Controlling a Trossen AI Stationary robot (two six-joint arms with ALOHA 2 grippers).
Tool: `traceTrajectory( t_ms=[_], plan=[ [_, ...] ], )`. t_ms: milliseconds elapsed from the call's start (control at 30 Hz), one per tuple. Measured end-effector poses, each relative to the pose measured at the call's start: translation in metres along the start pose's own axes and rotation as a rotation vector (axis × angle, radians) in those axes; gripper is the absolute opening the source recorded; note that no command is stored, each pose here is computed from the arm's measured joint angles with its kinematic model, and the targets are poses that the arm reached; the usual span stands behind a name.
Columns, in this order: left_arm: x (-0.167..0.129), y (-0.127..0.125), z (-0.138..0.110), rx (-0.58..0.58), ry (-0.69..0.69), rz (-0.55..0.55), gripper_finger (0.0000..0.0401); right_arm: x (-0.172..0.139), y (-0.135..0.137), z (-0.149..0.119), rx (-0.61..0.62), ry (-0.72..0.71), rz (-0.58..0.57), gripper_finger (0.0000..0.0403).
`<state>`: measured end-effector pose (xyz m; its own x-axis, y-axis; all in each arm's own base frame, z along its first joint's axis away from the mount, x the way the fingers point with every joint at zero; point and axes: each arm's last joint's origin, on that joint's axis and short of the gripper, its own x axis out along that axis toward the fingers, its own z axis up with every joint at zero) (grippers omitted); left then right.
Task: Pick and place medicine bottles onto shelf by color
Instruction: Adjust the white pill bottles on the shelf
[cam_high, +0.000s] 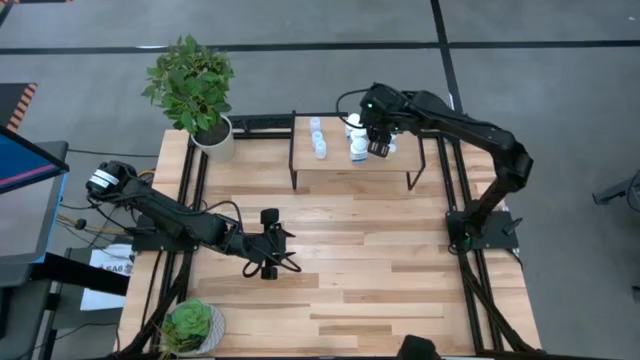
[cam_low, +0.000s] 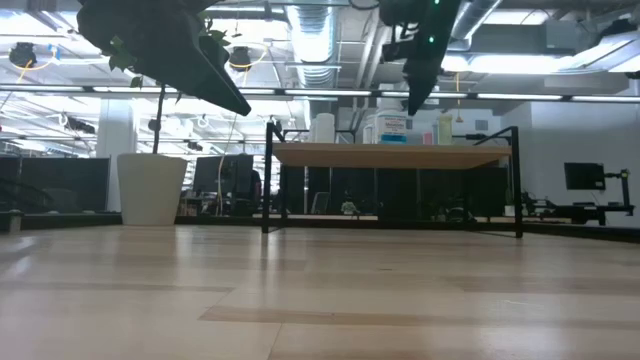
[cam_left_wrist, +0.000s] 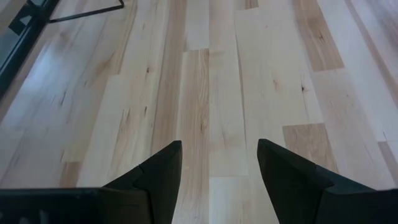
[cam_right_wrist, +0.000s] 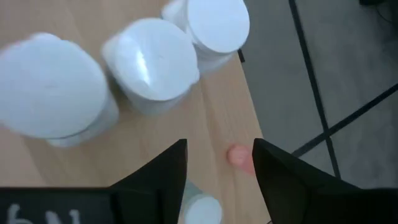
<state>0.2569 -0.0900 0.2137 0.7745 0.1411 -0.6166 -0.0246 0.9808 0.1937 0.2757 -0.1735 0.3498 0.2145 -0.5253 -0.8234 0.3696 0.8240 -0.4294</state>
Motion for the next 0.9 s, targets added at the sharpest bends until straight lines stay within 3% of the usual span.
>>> traceTrajectory(
  t_ms=[200, 567, 900],
  plan=[
    [0.000, 0.000, 0.000, -0.002, 0.000, 0.000, 0.0199, 0.017, -0.001, 0.004, -0.037, 0.031, 0.000, 0.0185],
    [0.000, 0.000, 0.000, 0.004, 0.000, 0.001, 0.0199, 0.015, 0.005, 0.010, -0.072, -0.046, 0.077, 0.0177],
    [0.000, 0.000, 0.000, -0.015, 0.000, 0.001, 0.0199, 0.011, 0.008, 0.012, -0.078, -0.065, 0.071, 0.0173]
  ],
)
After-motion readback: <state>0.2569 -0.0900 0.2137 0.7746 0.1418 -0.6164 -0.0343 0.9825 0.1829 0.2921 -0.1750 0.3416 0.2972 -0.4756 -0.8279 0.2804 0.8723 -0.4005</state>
